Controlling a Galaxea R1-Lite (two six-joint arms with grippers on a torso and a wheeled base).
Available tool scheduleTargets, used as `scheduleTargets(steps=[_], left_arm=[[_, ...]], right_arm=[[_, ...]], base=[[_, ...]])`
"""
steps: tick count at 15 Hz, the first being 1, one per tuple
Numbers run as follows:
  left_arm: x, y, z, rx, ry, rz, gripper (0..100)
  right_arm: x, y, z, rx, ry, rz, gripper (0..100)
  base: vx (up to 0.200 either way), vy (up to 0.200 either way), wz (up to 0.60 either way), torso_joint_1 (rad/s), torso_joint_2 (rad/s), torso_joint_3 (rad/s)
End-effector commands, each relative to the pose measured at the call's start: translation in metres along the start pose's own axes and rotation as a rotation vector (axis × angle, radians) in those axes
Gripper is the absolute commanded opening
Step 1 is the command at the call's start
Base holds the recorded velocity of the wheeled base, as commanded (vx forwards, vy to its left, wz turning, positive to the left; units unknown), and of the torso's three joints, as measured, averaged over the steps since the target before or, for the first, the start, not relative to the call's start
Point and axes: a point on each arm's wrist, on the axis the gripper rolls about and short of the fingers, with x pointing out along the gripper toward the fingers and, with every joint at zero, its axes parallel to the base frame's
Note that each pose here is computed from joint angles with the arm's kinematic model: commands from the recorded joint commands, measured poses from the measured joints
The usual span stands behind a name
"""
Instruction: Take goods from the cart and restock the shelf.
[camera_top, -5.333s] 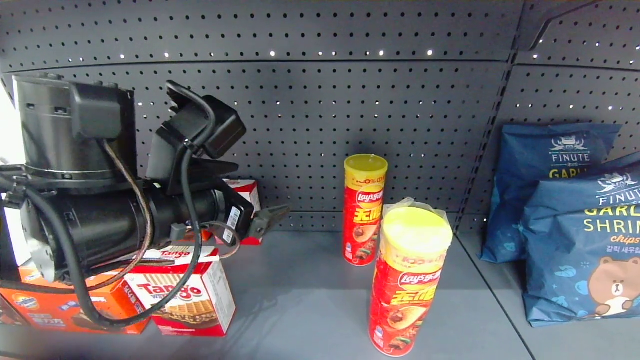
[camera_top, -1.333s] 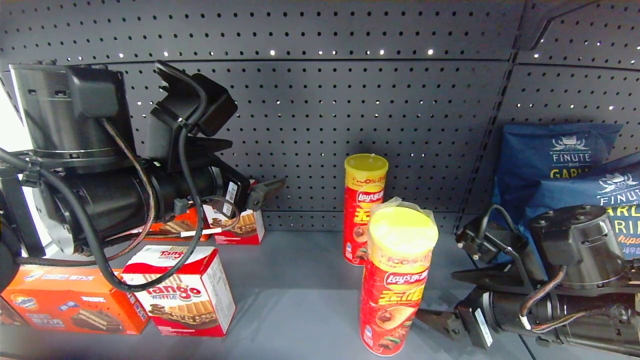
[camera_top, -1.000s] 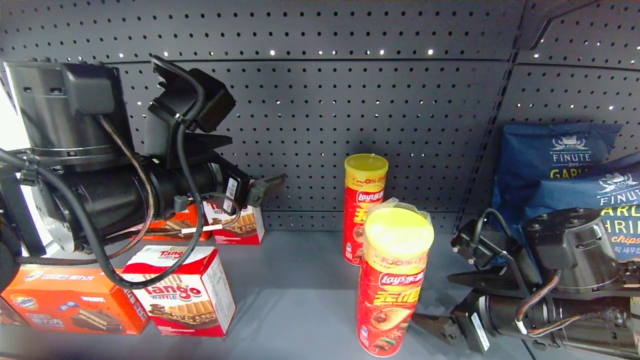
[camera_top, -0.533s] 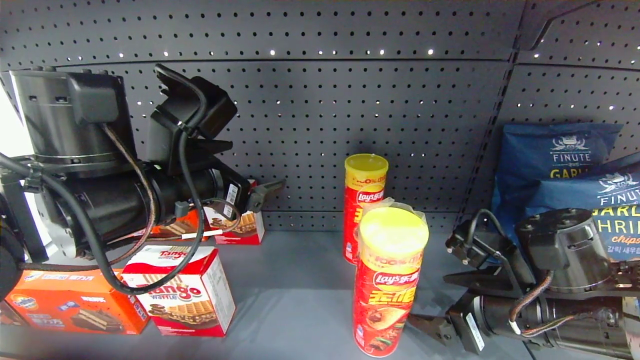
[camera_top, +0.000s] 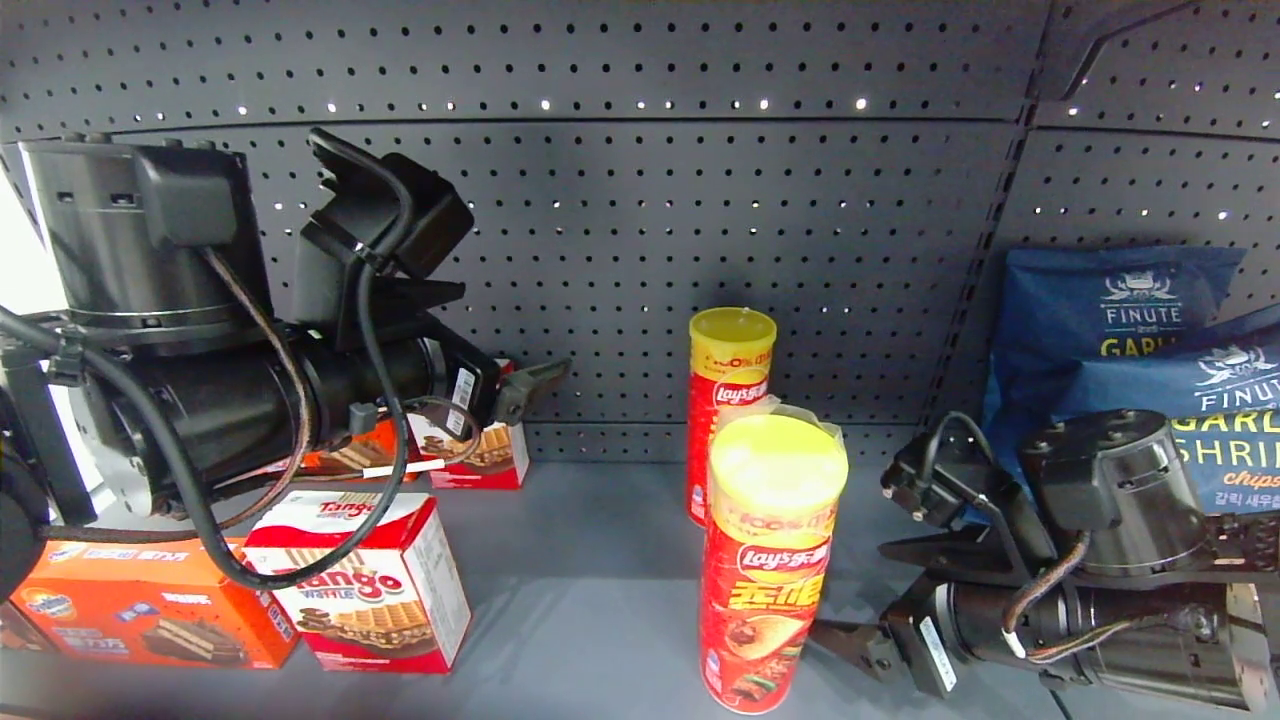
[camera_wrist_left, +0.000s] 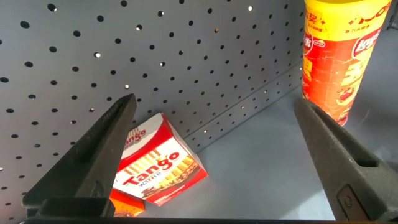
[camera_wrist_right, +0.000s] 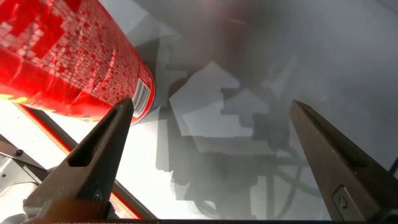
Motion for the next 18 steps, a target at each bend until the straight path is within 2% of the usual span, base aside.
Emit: scheduleTargets(steps=[1,11,13,15,16,17,18], left_arm=[[0.000,0.002,0.000,0.000,0.001,0.006,100],[0.000,0.002,-0.001,-0.001,0.002,0.007,100],[-0.006,0.004,0.004,-0.002,-0.022,0.015,100],[-0.024,0.008,0.013,-0.006,-0.077,0.035,100],[-0.030,0.009,0.014,-0.007,-0.089,0.039,100],[-0.049,0.014,0.015,-0.012,-0.116,0.060,100],[-0.065,0.018,0.012,-0.016,-0.137,0.089,100]], right_arm=[[0.004,0.000,0.001,-0.001,0.006,0.001,100],[0.001,0.001,0.001,-0.003,-0.002,0.003,100],[-0.015,-0.015,0.014,0.035,-0.107,-0.052,100],[-0.056,-0.035,0.037,0.080,-0.280,-0.144,100],[-0.067,-0.040,0.039,0.090,-0.318,-0.166,100],[-0.101,-0.050,0.034,0.117,-0.407,-0.237,100],[-0.122,-0.053,0.019,0.135,-0.441,-0.291,100]], base=[[0.000,0.000,0.00,0.000,0.00,0.000],[0.000,0.000,0.00,0.000,0.00,0.000],[0.000,0.000,0.00,0.000,0.00,0.000],[0.000,0.000,0.00,0.000,0.00,0.000],[0.000,0.000,0.00,0.000,0.00,0.000],[0.000,0.000,0.00,0.000,0.00,0.000],[0.000,0.000,0.00,0.000,0.00,0.000]])
